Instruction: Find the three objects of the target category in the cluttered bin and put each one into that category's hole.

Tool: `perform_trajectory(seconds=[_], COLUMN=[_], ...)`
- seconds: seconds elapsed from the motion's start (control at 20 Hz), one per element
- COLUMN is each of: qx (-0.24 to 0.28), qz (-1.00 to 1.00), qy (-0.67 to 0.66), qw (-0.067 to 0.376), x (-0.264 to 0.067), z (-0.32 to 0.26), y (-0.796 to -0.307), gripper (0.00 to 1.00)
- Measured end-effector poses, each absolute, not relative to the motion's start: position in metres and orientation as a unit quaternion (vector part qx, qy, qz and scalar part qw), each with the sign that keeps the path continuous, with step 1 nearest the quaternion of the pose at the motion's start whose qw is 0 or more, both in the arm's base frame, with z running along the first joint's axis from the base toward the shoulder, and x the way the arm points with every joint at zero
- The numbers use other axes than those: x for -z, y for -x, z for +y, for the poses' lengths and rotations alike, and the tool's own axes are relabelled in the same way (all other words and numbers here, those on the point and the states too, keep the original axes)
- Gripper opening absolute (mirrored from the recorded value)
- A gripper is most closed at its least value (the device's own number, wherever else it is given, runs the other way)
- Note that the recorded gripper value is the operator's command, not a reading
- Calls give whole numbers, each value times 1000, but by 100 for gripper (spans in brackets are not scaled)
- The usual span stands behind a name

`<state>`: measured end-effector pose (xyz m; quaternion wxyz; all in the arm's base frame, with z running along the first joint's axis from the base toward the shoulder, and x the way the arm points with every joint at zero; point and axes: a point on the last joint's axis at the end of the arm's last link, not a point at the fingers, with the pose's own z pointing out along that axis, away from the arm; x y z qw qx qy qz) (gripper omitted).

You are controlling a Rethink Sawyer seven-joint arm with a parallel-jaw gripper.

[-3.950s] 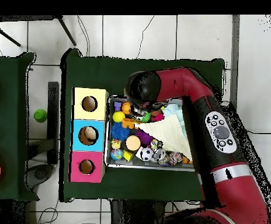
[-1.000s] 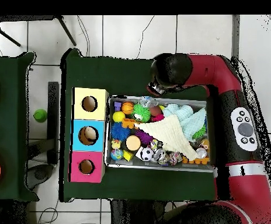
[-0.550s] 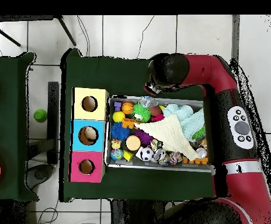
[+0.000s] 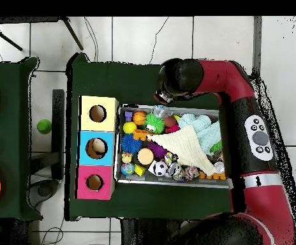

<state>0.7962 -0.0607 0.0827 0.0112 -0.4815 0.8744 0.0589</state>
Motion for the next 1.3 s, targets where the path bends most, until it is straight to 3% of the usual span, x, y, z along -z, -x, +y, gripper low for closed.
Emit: perform_trajectory(seconds=[1.3], qx=[-52], qz=[875], qy=[480], qw=[21], x=[-75], z=[-52], y=[-811], gripper=[100])
